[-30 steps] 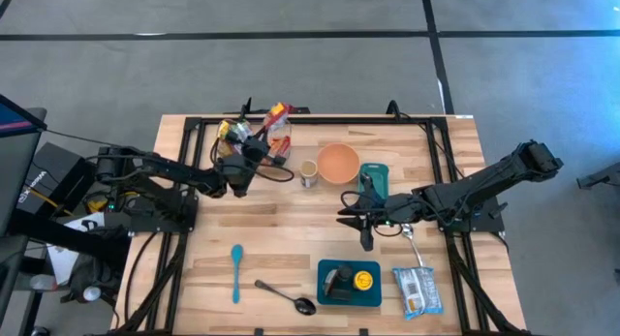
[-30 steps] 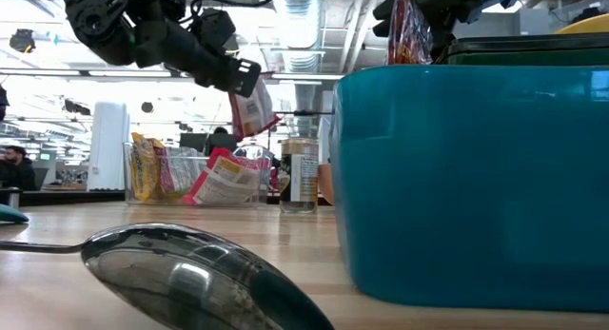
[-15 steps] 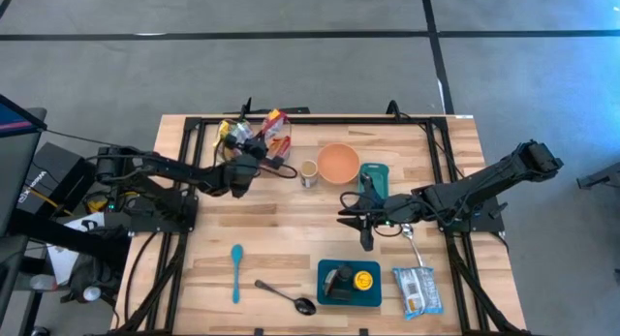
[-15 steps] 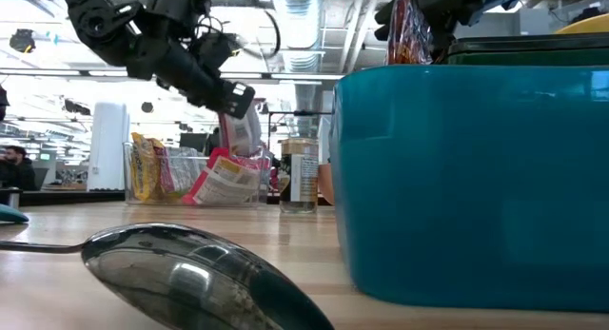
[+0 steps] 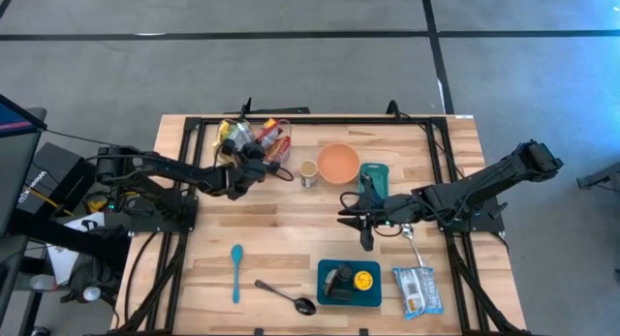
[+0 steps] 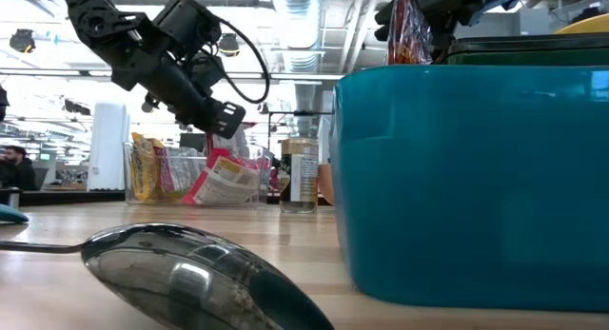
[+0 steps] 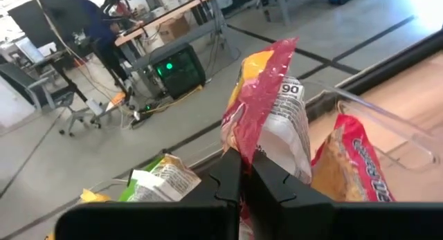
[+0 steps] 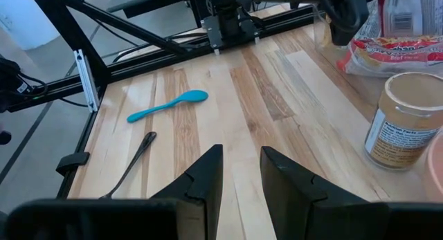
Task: Pick & Place Food Item
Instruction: Put the red noodle pack into the transparent bin
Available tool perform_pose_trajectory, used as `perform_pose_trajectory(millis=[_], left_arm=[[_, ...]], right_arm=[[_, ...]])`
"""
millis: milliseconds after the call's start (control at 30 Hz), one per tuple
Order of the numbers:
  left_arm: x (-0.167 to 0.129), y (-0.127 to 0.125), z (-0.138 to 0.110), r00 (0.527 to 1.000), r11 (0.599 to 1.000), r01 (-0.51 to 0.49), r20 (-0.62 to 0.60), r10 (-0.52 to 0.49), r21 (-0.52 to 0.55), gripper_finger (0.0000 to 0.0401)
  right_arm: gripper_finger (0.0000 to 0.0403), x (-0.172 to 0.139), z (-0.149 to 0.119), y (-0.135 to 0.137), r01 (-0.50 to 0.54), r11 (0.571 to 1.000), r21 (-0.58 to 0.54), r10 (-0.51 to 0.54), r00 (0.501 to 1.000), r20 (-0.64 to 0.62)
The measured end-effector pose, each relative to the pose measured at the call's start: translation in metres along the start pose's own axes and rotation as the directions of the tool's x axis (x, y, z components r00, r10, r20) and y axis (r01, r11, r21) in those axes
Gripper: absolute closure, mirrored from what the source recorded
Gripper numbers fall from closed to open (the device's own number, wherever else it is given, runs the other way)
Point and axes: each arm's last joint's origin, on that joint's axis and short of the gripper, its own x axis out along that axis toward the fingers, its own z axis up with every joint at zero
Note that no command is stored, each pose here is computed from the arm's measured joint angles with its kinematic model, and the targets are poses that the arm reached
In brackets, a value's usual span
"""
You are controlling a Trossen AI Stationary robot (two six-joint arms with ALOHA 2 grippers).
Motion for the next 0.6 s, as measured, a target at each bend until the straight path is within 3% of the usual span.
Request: perform_pose_trajectory(millis=[100,233,600], left_arm=[[-0.003,-0.002,0.0,1.0,1.0,0.024,0.004,-0.023,-0.014,0.0398],[-0.002,-0.004,-0.004,0.991,0.991,0.127,-0.035,-0.128,-0.032,0.0398],[0.002,-0.001,-0.01,0.99,0.993,0.111,-0.08,-0.114,-0.036,0.0397]], right_arm=[[0.031,0.0,0.0,0.0,0.0,1.0,-0.001,0.0,1.0,0.0],[0.031,0.0,0.0,0.0,0.0,1.0,-0.002,0.0,1.0,0.0],[0.031,0.0,0.0,0.0,0.0,1.0,-0.001,0.0,1.0,0.0]])
